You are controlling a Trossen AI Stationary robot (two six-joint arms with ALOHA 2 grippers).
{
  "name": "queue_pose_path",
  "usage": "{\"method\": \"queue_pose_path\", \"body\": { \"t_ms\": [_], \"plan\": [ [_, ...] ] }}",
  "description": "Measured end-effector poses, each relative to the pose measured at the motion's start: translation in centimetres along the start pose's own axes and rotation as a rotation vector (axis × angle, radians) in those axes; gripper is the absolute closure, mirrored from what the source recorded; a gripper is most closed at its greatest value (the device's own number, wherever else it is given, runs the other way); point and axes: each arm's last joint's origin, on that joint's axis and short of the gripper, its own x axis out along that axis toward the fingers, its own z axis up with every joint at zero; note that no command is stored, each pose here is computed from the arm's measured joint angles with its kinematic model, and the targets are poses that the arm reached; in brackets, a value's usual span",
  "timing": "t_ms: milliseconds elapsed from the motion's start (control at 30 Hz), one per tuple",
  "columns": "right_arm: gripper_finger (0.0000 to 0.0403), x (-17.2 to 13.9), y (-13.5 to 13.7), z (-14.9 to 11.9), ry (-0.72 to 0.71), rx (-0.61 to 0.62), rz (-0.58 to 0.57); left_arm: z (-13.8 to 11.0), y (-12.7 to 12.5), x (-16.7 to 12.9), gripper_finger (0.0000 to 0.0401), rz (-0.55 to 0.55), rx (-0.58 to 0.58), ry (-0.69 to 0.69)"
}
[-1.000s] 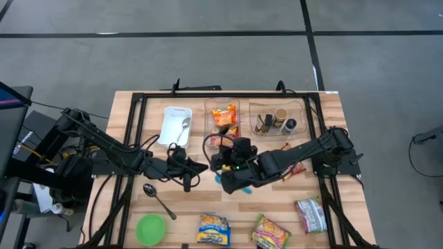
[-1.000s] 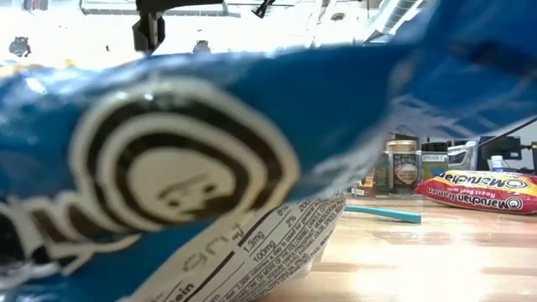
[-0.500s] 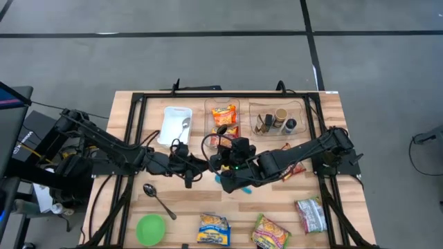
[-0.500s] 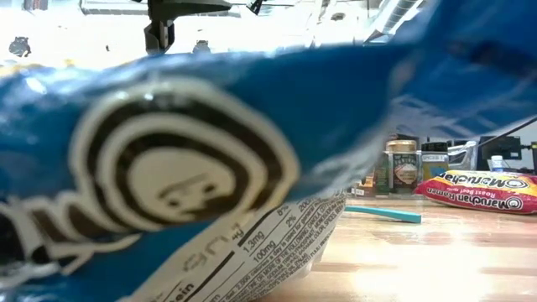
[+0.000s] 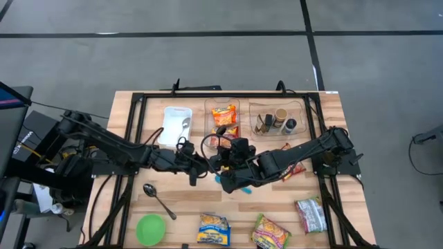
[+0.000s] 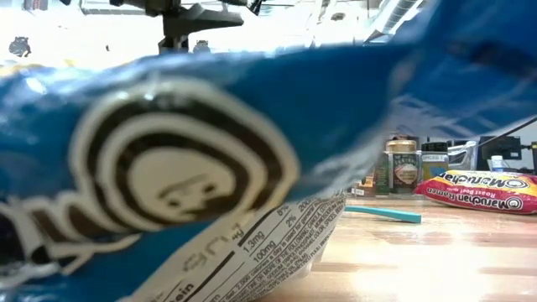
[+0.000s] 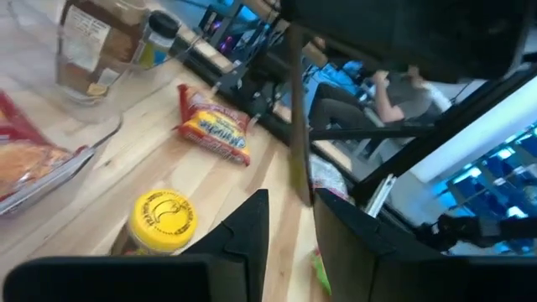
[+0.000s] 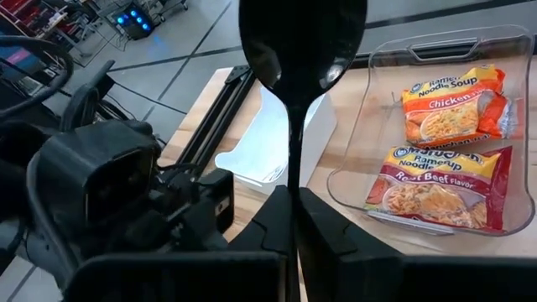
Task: Pick & Place Food Item
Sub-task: Put the right black spoon into the white bin
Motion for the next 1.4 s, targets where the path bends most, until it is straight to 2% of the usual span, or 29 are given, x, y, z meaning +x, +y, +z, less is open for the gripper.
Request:
{"method": "queue_pose_path", "body": {
  "t_ms": [233, 567, 767, 1400],
  "plan": [
    [0.0399, 0.01, -0.05, -0.02, 0.001, -0.004, -0.003, -0.73, 0.10, 0.98, 0.0311, -0.016, -0.004, 0.003],
    [0.0399, -0.05, -0.04, -0.07, 0.002, 0.003, -0.002, -0.20, 0.08, 1.08, 0.0311, -0.039, -0.016, -0.028],
    [0.0399, -0.05, -0.02, -0.16, 0.033, -0.002, 0.003, -0.12, -0.01, 1.07, 0.0311, -0.049, 0.027, -0.036],
    [0.0399, -0.05, -0.02, -0.16, 0.034, -0.016, 0.003, 0.09, 0.12, 1.21, 0.0311, -0.080, 0.023, -0.016]
  ]
}}
